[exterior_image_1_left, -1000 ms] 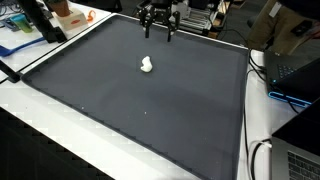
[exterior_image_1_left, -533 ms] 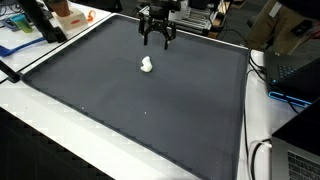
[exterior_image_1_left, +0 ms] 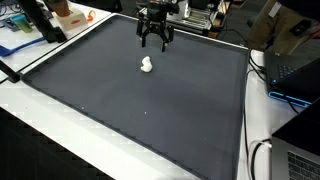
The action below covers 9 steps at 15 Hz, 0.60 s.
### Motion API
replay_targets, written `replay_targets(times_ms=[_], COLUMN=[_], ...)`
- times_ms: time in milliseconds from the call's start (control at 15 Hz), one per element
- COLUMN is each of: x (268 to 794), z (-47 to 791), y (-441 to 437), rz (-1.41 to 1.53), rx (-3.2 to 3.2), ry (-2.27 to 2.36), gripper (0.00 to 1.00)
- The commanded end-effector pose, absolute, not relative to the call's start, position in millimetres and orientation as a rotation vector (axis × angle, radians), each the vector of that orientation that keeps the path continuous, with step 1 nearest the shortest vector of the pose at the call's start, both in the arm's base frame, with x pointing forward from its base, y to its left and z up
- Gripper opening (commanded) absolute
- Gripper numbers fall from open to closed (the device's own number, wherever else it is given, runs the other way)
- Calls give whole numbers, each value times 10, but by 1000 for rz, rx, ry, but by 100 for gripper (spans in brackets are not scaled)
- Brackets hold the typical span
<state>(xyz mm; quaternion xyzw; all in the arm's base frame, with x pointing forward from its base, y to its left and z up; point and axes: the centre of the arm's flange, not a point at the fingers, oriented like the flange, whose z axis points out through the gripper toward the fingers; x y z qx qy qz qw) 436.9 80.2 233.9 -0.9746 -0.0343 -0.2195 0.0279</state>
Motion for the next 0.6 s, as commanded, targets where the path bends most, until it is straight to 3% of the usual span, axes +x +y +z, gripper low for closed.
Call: replay_targets(times_ms=[0, 533], x=[4372, 4824], z=[2733, 3138], y=[790, 871], rz=[-633, -367], rx=[-3020, -3027], ry=[-79, -57], gripper=[100, 100])
